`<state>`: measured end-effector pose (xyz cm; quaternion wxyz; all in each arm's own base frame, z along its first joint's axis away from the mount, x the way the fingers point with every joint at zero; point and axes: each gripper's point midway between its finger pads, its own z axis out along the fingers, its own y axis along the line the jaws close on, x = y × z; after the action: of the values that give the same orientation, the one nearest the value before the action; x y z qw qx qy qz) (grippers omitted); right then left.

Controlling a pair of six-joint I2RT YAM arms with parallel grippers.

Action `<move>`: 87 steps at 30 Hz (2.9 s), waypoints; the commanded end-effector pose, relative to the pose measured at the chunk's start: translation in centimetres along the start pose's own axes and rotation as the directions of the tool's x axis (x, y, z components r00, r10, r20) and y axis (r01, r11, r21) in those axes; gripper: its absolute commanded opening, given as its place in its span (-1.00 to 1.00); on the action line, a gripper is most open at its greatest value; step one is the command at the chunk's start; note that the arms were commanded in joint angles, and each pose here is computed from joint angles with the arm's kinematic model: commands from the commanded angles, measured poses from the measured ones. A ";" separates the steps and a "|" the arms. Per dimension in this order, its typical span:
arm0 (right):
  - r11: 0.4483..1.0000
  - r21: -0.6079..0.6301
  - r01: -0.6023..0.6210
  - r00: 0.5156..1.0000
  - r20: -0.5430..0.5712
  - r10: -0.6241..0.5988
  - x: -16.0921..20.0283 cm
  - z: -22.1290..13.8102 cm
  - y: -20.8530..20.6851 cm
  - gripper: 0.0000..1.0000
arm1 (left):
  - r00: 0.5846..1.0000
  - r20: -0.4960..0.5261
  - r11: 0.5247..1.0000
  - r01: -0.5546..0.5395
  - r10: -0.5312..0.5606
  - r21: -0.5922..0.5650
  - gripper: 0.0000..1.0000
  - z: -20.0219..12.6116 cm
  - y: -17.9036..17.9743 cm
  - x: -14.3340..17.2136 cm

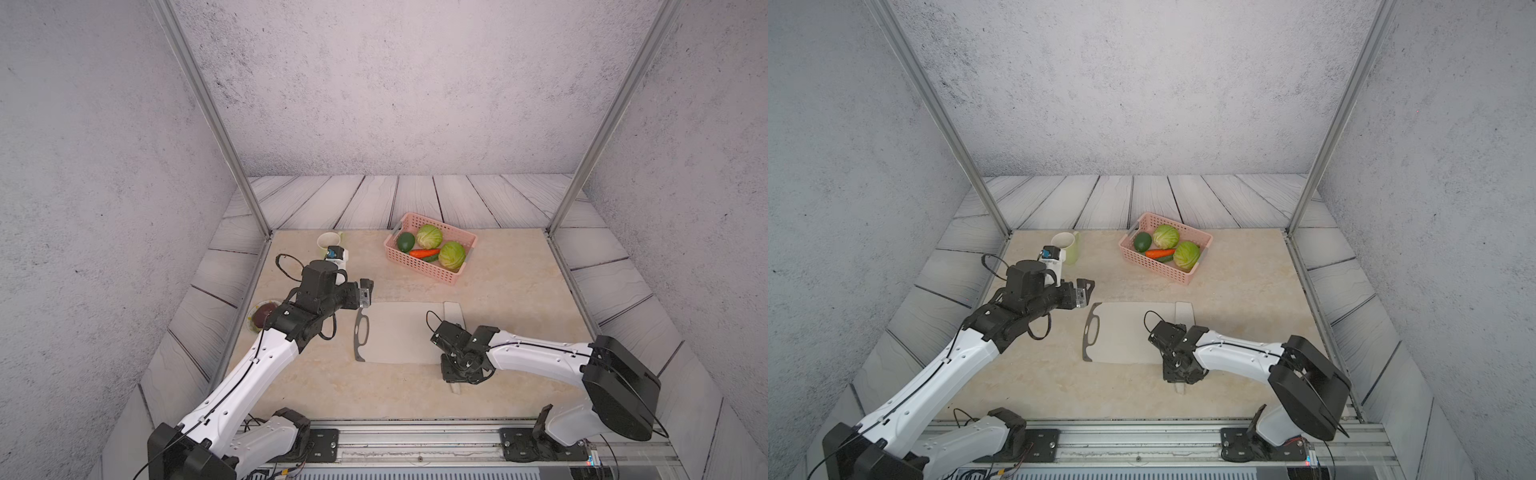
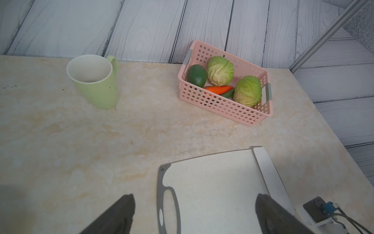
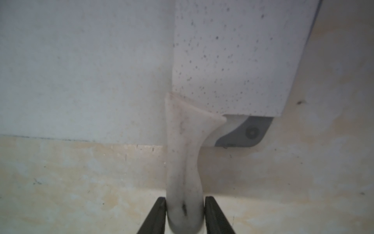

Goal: Align the knife with the edge of the cutting board
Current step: Adjust the knife at the edge of the cutting board.

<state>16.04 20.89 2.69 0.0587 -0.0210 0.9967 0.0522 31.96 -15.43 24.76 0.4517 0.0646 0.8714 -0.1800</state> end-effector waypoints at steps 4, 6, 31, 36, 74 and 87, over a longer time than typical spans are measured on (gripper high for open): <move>1.000 0.013 -0.005 1.000 0.003 0.005 0.3 0.0 -0.5 -0.27 | 0.999 0.030 1.000 -0.013 0.013 0.012 0.97 -0.8 -0.6 -1.2; 1.000 0.013 -0.005 1.000 0.003 0.005 0.3 0.0 -0.4 -0.27 | 0.999 0.030 1.000 -0.015 0.015 0.012 0.97 -0.8 -0.6 -1.2; 1.000 0.016 -0.007 1.000 -0.002 0.007 0.4 0.4 -0.4 -0.29 | 1.000 0.024 1.000 -0.019 0.019 0.011 0.97 -0.7 -0.7 -1.0; 1.000 0.014 -0.011 1.000 -0.002 0.011 0.4 0.4 -0.5 -0.29 | 0.999 0.025 1.000 -0.021 0.021 0.010 0.97 -0.7 -0.7 -1.0; 1.000 0.009 -0.006 1.000 0.007 0.006 0.4 0.0 -0.5 -0.05 | 0.999 0.027 1.000 -0.027 0.027 0.010 0.97 -0.8 -0.8 -1.1; 0.999 0.009 0.040 0.998 0.047 -0.040 -0.3 -2.0 -0.6 0.61 | 0.999 0.020 1.000 -0.031 0.030 0.007 0.97 -0.7 -0.8 -1.0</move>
<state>15.92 20.69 3.51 0.0710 -0.0287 0.9952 0.0607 31.75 -15.83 24.96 0.4518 0.0716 0.8707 -0.1808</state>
